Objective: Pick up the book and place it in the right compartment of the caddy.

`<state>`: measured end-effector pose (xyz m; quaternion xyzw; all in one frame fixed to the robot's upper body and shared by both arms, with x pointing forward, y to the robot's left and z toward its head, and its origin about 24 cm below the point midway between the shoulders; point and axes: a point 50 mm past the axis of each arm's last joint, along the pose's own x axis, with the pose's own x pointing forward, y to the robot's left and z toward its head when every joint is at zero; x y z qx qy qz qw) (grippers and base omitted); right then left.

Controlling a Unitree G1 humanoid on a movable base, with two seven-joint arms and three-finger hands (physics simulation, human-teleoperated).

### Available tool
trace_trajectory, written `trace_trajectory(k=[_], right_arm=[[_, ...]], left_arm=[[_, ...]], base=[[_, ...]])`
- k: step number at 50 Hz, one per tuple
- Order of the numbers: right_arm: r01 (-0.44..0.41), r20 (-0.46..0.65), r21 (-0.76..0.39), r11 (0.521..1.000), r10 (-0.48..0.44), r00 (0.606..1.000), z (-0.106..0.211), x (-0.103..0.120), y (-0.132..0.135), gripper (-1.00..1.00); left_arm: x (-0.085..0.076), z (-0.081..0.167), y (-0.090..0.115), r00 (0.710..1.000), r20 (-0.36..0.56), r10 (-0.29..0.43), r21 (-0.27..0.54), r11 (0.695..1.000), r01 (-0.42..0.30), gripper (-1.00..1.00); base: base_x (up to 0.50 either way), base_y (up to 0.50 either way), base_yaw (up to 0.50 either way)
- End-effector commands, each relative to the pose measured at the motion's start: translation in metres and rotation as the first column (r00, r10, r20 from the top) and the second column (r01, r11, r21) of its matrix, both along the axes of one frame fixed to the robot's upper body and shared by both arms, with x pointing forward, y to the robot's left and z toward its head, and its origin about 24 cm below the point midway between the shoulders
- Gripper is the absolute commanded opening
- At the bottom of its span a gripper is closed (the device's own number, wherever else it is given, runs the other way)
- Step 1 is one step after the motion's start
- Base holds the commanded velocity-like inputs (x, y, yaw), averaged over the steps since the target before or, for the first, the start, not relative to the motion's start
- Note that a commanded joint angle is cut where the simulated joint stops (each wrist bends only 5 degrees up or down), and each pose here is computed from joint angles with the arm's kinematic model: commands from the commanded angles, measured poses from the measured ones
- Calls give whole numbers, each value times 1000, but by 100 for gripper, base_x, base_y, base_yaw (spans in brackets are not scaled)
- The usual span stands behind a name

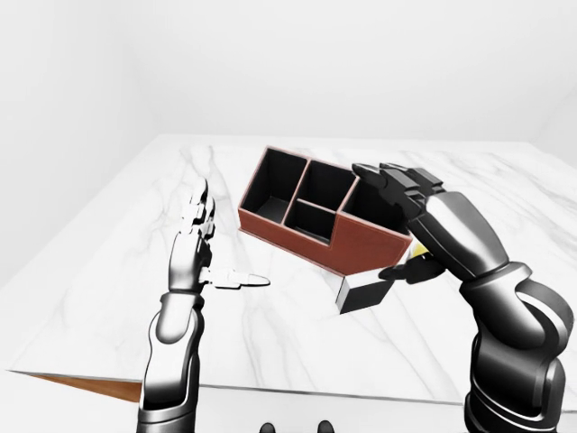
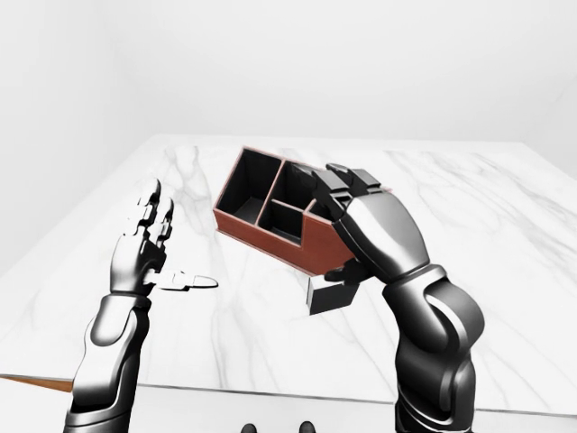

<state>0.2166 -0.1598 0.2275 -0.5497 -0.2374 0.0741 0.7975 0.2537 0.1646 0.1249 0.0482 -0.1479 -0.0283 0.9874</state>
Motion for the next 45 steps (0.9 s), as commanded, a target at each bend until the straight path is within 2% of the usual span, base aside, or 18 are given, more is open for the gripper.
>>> trace_trajectory(k=[1,2,16,17,23,45], right_arm=[[-17,-34,-6,1000,17,999,-15,-7,12,65],[-35,-58,-14,999,34,998,-21,-8,18,60],[-51,-83,-22,998,49,995,-29,-11,24,58],[-70,-106,-37,997,66,992,-37,-20,29,45],[-78,-126,-53,996,71,989,-43,-22,31,44],[-54,-238,-92,994,30,971,-66,-8,32,35]], left_arm=[[2,-4,2,1000,-20,8,1,1000,-8,100],[1,-4,3,1000,-19,11,1,1000,-11,100],[1,-6,5,999,-28,21,-2,1000,-21,100],[0,-6,5,999,-28,21,-3,1000,-21,100],[0,-6,6,999,-24,25,-3,1000,-26,100],[-5,-6,13,999,-23,43,-6,999,-43,100]], base=[[0,0,0],[0,0,0],[0,0,0],[0,0,0],[0,0,0],[0,0,0]])
